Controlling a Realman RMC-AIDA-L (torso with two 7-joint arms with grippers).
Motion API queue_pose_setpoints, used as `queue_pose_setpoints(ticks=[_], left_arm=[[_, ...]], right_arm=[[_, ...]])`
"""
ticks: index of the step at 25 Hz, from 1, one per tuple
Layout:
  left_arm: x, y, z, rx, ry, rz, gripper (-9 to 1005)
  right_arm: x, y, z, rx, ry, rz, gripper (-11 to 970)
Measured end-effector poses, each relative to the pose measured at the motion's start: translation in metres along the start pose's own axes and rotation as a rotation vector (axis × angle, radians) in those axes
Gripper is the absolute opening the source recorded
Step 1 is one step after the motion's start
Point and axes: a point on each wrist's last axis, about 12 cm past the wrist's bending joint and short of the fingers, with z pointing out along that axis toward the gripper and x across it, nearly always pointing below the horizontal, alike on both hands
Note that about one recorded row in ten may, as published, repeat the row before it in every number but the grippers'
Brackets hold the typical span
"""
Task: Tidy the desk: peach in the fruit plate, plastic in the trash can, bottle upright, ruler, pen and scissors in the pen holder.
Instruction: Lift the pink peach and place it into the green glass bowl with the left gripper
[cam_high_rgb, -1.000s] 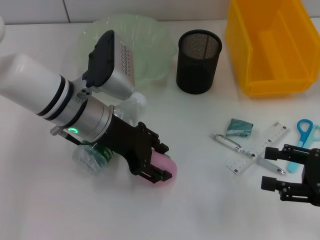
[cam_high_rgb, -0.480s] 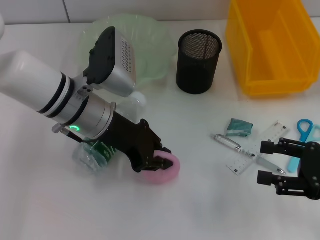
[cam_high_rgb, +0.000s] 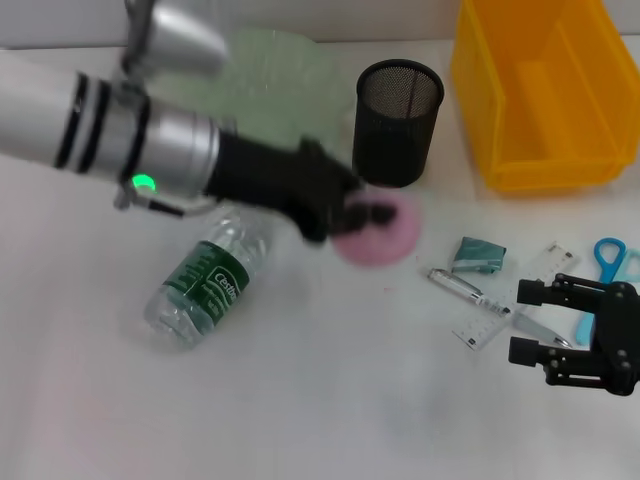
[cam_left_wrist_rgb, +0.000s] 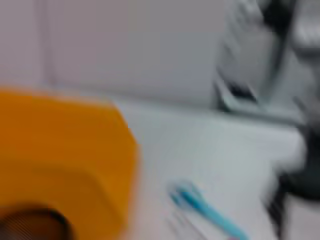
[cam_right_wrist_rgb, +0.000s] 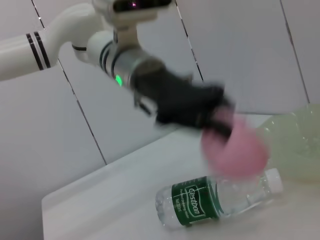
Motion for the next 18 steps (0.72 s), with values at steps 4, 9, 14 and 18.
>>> queue_pose_setpoints(ticks=[4, 9, 14, 18], left_arm=[[-0.015, 0.030, -0.035, -0.278, -0.262, -0.067, 114], [0.002, 0.064, -0.045, -0.563, -0.303, -0.176, 97], [0.013, 0.077, -0.036, -0.623, -0.265, -0.258, 85], [0.019, 0.078, -0.035, -0.656, -0.254, -0.275, 219]], right_arm=[[0.002, 0.002, 0.002, 0.002, -0.009, 0.003, 792], [0.003, 0.003, 0.007, -0.011, -0.014, 0.010, 792], [0.004, 0.004, 0.010, -0.015, -0.018, 0.010, 794], [0.003, 0.004, 0.010, -0.016, -0.020, 0.009, 793]])
